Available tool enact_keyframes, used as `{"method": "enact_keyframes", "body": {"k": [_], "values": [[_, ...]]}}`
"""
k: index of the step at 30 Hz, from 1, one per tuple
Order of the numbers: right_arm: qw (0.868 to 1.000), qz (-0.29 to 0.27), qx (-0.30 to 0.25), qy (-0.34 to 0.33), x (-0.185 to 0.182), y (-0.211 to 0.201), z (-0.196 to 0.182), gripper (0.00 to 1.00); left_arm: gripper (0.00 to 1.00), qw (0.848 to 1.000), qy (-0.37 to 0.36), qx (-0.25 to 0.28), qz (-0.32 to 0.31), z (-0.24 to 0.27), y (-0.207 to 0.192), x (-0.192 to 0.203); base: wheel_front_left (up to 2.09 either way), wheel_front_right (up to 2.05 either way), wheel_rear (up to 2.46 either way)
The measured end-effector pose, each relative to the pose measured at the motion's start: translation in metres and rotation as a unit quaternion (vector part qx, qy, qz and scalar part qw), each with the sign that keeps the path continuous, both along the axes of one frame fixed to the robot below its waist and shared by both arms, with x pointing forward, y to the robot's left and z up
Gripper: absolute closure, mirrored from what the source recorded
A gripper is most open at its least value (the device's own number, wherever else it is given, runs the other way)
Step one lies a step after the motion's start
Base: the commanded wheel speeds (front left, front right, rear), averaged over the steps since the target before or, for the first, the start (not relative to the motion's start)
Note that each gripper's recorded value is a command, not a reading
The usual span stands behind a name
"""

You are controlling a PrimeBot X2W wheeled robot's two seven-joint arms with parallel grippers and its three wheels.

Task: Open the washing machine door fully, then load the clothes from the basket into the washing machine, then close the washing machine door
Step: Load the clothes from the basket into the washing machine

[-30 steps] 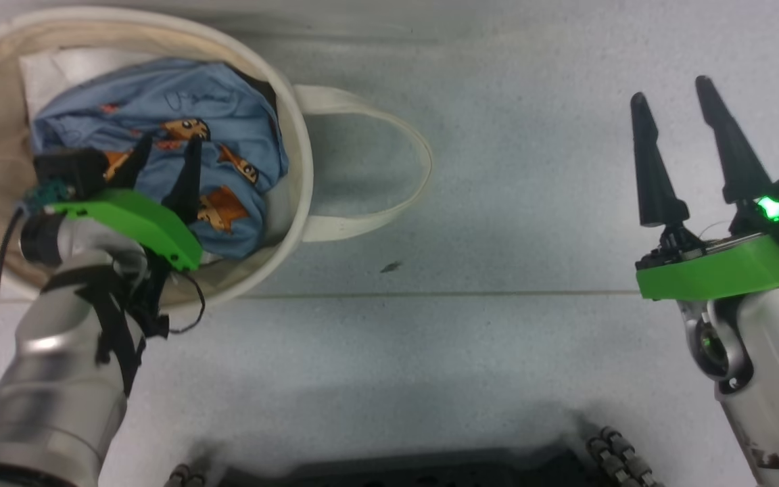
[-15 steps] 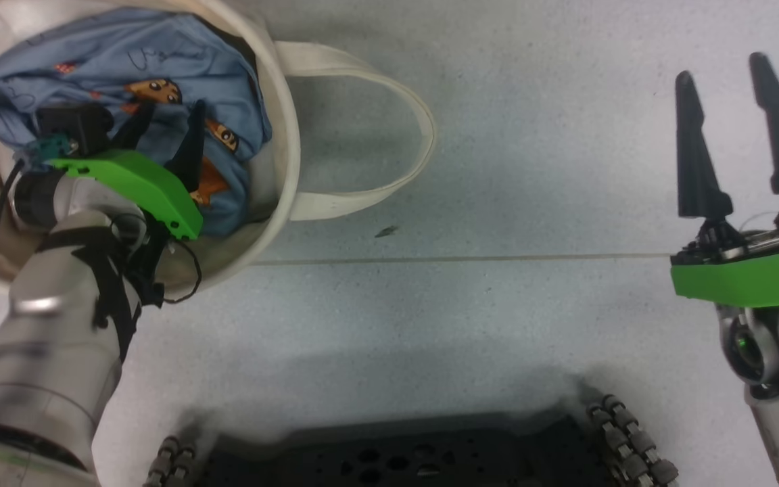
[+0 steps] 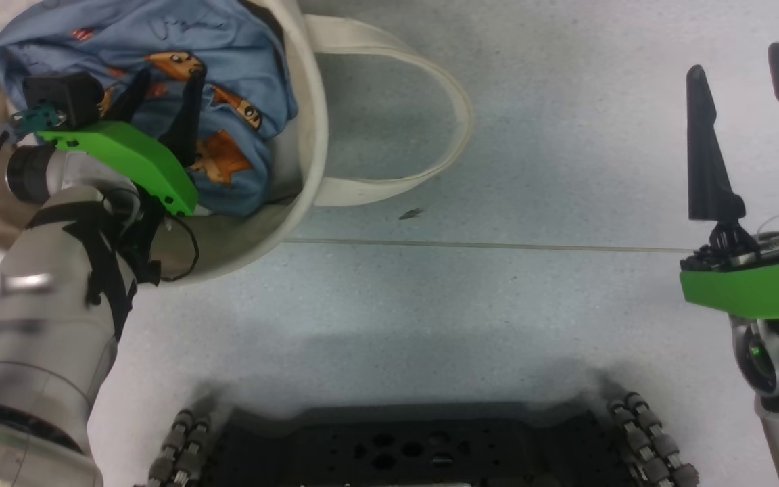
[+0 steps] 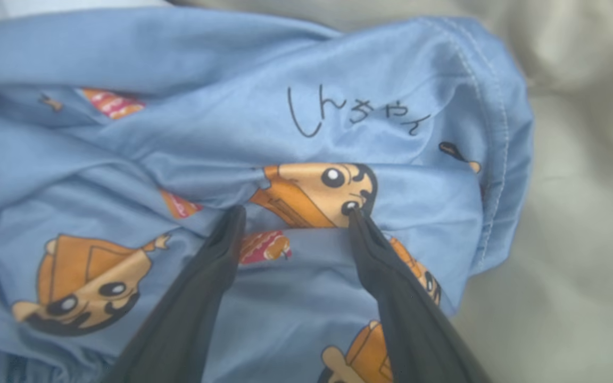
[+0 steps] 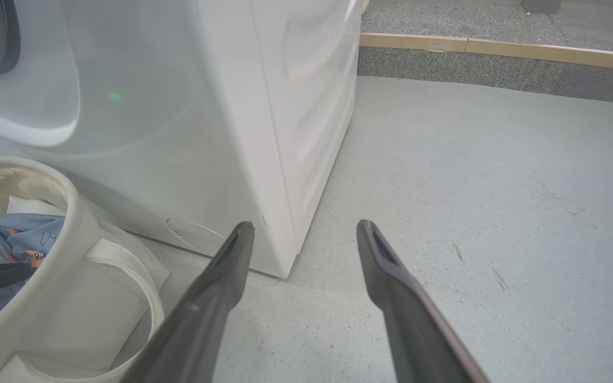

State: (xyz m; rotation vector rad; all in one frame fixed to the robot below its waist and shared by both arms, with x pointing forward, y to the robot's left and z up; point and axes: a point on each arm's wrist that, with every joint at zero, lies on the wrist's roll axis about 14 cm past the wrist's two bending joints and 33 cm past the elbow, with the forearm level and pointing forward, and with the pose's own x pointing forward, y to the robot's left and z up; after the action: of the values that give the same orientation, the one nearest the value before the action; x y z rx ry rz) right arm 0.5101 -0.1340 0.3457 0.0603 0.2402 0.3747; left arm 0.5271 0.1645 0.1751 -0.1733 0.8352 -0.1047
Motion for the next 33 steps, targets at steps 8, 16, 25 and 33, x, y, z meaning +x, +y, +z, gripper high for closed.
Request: {"method": "enact_keyframes", "body": {"k": [8,16,25,33], "values": [[1.0,0.01,0.0,0.006,-0.001,0.018,-0.002,0.0,1.0,1.0,0.016,0.008,0.007,0.0,0.012,-0.01,0.04,0.04,0.04],[1.0,0.013,0.002,0.001,0.0,0.02,0.004,0.0,1.0,1.0,-0.014,-0.012,0.015,0.014,0.006,0.002,0.0,0.0,0.0],[1.0,0.013,0.012,-0.006,0.001,0.024,0.01,0.0,1.0,0.995,-0.092,-0.041,0.019,0.062,0.002,0.037,0.0,0.0,0.0],[0.998,0.018,0.044,-0.03,0.004,0.036,0.03,0.0,1.0,0.99,-0.132,-0.05,0.03,0.095,0.005,0.026,0.0,0.0,0.0]]}}
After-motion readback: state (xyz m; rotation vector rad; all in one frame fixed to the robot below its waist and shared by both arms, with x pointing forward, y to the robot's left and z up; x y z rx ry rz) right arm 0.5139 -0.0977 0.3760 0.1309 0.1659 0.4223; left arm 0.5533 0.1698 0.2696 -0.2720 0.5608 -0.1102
